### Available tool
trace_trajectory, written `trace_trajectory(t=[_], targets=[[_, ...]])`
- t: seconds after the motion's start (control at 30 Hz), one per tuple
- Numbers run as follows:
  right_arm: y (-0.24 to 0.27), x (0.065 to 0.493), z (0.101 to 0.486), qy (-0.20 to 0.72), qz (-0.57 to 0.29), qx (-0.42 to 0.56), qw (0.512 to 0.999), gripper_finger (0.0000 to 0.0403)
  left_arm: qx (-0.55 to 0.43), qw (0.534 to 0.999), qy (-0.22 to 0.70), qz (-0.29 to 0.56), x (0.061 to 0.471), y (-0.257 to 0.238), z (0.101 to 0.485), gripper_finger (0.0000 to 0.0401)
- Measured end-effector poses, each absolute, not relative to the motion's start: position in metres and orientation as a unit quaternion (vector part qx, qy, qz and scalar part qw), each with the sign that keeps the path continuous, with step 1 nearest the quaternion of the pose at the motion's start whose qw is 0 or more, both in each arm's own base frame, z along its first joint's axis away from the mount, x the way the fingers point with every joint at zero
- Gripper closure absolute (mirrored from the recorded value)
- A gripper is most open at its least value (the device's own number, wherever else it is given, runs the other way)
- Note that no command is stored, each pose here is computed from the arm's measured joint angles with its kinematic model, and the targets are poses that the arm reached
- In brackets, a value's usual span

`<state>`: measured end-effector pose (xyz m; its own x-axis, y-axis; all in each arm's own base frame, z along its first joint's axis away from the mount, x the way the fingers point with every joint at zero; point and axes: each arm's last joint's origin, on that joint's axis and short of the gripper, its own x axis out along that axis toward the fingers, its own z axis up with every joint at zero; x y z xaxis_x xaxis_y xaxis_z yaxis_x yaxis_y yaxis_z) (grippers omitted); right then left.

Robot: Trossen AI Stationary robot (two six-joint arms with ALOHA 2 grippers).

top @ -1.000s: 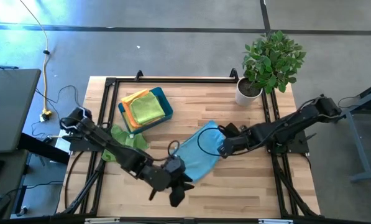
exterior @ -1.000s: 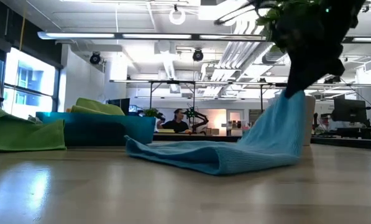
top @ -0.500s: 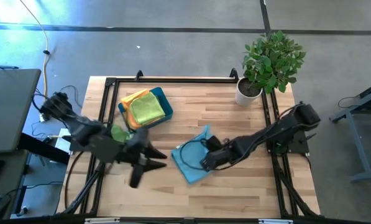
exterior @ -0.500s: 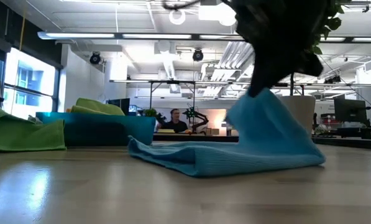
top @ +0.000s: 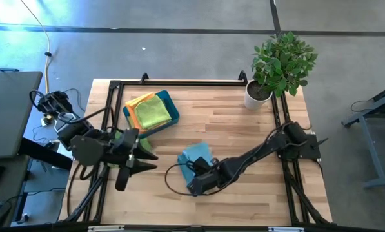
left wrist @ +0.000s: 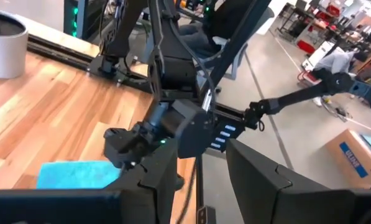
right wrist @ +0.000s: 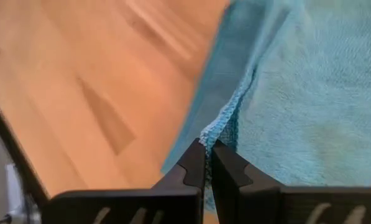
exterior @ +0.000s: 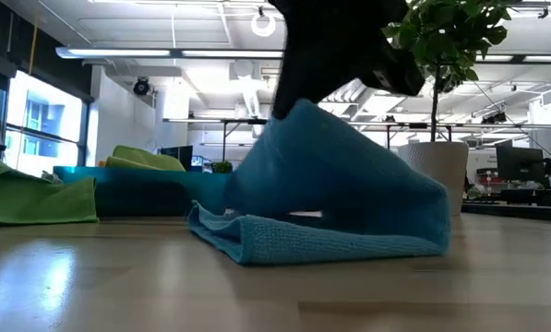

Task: Fold microfiber towels
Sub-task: Fold the blue microfiber cloth

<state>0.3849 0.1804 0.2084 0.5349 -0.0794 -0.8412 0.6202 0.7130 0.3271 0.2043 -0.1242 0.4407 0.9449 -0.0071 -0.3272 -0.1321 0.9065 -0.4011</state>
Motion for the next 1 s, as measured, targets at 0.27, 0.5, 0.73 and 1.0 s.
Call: trace_trajectory(t=[0.27, 0.5, 0.73, 1.0], targets=[[0.194, 0.397, 0.192, 0.444, -0.198, 0.326, 0.811, 0.0403, -0.208, 0.962, 0.174, 0.023, 0.2, -0.13, 0.439, 0.0272], [0.205, 0.392, 0.192, 0.443, -0.187, 0.323, 0.815, 0.0403, -0.203, 0.963, 0.174, 0.027, 0.198, -0.132, 0.438, 0.0272], [0.214, 0.392, 0.191, 0.463, -0.137, 0.308, 0.819, 0.0379, -0.201, 0.963, 0.176, 0.028, 0.198, -0.132, 0.438, 0.0272], [0.225, 0.392, 0.194, 0.494, 0.002, 0.241, 0.835, 0.0287, -0.198, 0.963, 0.18, 0.029, 0.197, -0.132, 0.437, 0.0272]])
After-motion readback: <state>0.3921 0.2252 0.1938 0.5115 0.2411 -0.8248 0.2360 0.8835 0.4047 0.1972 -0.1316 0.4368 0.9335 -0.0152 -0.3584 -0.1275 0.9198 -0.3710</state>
